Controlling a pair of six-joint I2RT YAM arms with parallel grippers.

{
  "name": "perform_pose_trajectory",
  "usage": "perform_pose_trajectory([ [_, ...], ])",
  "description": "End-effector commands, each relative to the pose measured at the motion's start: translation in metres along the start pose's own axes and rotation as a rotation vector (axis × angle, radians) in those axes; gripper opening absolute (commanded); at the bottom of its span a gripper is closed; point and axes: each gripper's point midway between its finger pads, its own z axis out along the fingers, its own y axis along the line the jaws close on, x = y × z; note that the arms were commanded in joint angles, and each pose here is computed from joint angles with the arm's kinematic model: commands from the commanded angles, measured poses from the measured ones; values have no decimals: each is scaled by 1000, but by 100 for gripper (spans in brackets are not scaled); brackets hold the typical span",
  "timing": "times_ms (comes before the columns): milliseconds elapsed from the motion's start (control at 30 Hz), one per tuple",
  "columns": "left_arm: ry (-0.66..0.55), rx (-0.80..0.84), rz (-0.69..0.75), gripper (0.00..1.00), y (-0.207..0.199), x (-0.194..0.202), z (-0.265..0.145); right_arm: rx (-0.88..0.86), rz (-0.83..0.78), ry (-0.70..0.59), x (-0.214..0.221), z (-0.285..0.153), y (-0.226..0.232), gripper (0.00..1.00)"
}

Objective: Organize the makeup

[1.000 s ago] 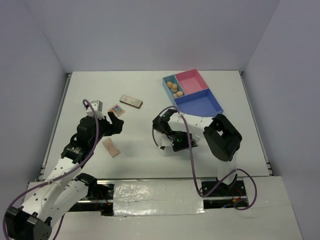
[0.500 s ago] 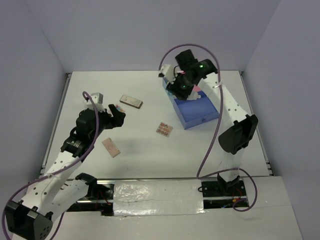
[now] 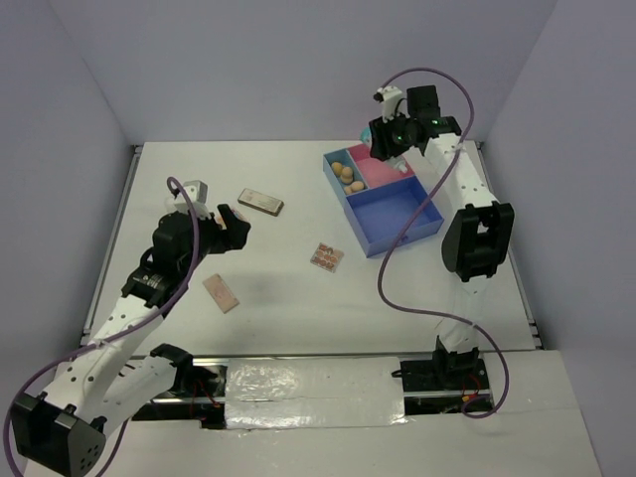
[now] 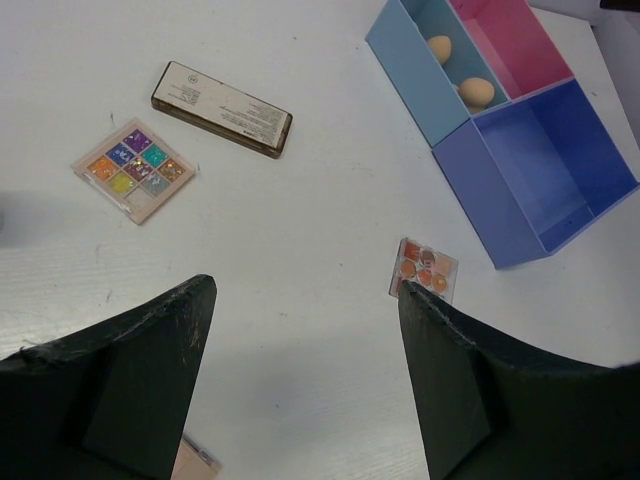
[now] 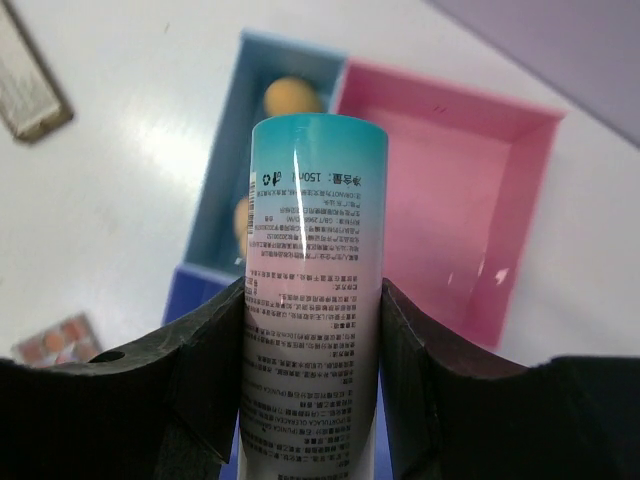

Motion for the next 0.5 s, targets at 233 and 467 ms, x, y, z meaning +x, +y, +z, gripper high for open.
perform_pose_trajectory([
  [233,-65,-27,-53,86,-1,-23,-5,-59,-114,-277,-44,48,-41,11],
  [467,-51,-48,-54,86,0,-25,-2,-35,-247,-305,-45,76,-58,13],
])
